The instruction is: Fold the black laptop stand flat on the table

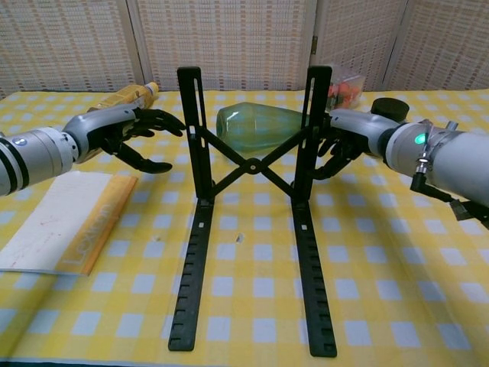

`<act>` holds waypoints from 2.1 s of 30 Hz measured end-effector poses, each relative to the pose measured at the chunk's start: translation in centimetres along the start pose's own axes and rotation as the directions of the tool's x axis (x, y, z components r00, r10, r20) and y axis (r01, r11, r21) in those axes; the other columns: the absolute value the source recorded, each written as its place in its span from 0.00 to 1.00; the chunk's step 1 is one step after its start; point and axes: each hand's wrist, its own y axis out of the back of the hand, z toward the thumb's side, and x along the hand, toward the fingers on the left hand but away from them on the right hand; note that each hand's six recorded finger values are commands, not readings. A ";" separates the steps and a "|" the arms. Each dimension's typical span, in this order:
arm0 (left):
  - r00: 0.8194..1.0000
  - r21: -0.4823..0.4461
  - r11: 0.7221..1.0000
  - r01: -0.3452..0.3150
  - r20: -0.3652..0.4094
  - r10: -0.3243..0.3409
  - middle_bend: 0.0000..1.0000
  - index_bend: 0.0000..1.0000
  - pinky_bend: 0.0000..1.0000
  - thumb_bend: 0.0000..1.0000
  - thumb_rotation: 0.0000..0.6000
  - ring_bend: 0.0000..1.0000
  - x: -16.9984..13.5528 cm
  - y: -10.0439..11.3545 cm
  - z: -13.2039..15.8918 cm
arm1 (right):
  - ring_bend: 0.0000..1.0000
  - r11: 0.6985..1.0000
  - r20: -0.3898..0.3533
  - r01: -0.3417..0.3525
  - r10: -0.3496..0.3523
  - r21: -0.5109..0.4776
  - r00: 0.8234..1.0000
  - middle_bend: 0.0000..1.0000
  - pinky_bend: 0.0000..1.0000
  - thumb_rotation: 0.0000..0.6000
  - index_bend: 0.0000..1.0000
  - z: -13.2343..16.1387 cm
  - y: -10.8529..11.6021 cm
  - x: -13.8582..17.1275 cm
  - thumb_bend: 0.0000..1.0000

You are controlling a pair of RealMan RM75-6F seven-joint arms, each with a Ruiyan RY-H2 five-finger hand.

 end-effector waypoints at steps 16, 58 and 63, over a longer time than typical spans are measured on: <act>1.000 0.048 0.999 -0.025 0.009 0.025 0.17 0.18 0.00 0.28 1.00 0.01 -2.0 2.0 -0.5 | 0.11 0.998 -0.119 -0.061 0.063 0.015 0.991 0.12 0.02 1.00 0.04 0.1 1.3 3.4 0.56; 0.983 0.615 0.786 -0.057 0.172 -0.063 0.06 0.01 0.00 0.20 1.00 0.00 -1.4 -0.9 2.2 | 0.42 0.819 -0.451 0.212 0.063 0.534 0.890 0.43 0.42 1.00 0.32 1.5 -0.2 14.7 0.29; 0.979 0.662 0.747 -0.053 0.182 -0.092 0.04 0.00 0.00 0.17 1.00 0.00 -0.1 -3.3 2.5 | 0.50 0.794 -0.465 0.242 0.057 0.558 0.883 0.51 0.48 1.00 0.36 2.5 -2.6 13.6 0.27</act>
